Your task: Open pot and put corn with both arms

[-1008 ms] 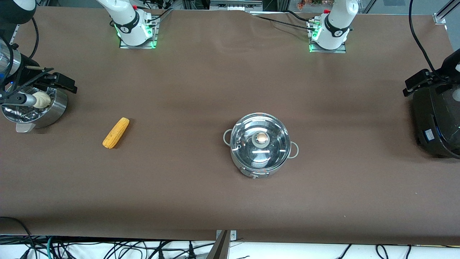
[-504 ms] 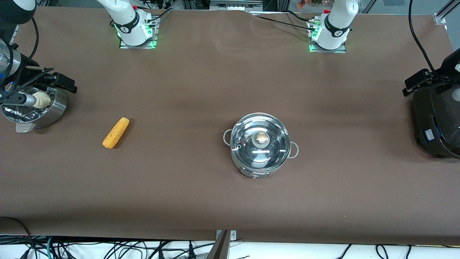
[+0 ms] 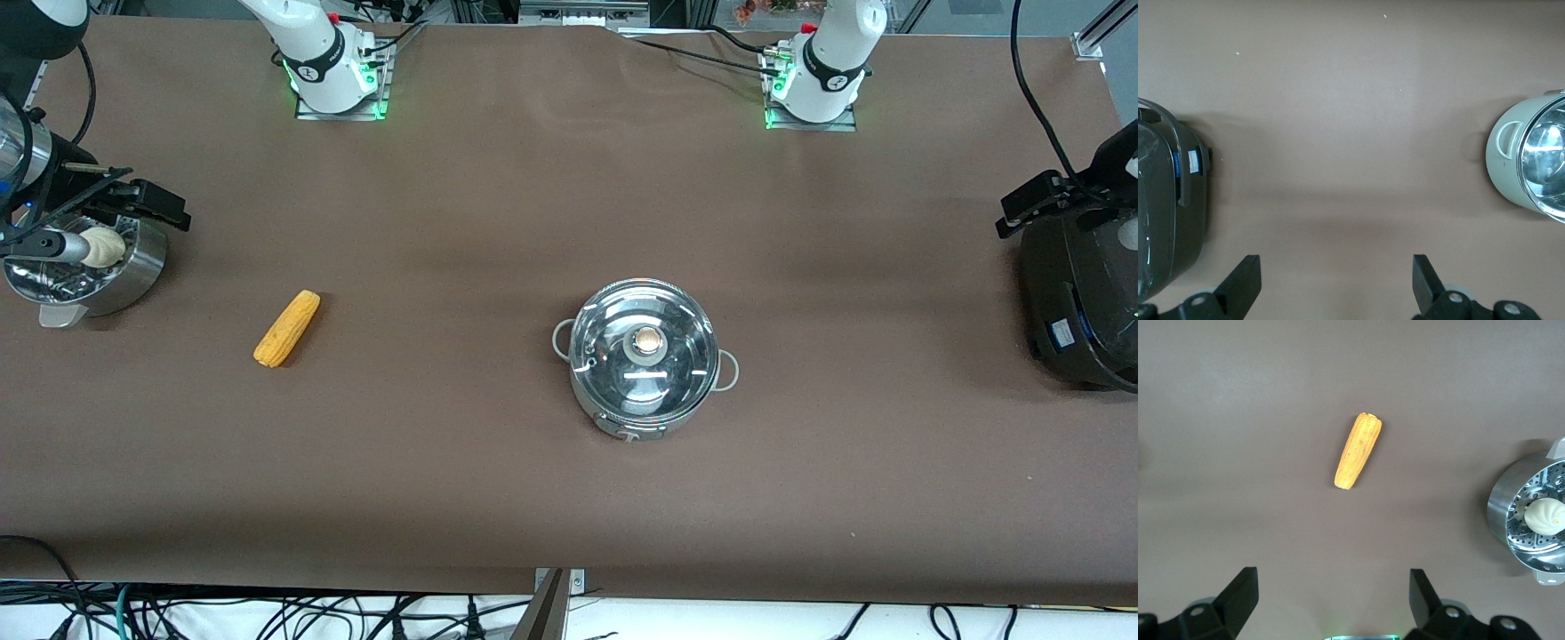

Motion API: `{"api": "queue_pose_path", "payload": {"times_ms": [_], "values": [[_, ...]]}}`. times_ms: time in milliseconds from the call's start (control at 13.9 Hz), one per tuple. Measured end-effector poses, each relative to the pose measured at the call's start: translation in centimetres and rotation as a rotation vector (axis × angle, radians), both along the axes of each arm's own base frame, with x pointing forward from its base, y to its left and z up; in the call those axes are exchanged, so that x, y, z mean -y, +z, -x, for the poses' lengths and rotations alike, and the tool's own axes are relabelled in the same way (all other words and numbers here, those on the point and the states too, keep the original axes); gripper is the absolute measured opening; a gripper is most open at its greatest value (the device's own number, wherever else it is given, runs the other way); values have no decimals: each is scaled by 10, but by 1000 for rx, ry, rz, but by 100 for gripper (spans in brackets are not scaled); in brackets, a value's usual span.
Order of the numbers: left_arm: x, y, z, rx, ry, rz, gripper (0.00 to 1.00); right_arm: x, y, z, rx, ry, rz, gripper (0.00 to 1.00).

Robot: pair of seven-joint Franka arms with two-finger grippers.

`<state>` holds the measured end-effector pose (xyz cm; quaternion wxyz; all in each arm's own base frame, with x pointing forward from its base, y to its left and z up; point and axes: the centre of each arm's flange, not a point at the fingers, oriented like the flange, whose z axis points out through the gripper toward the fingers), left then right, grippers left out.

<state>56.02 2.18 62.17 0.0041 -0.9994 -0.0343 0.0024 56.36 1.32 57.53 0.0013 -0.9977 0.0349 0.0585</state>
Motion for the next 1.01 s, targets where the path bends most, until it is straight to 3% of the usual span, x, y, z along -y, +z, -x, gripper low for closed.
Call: {"api": "queue_pose_path", "payload": {"times_ms": [1008], "values": [[0,0,0,-2,0,0,100,7,-11,-7,-8,-12,-1,100]]}}
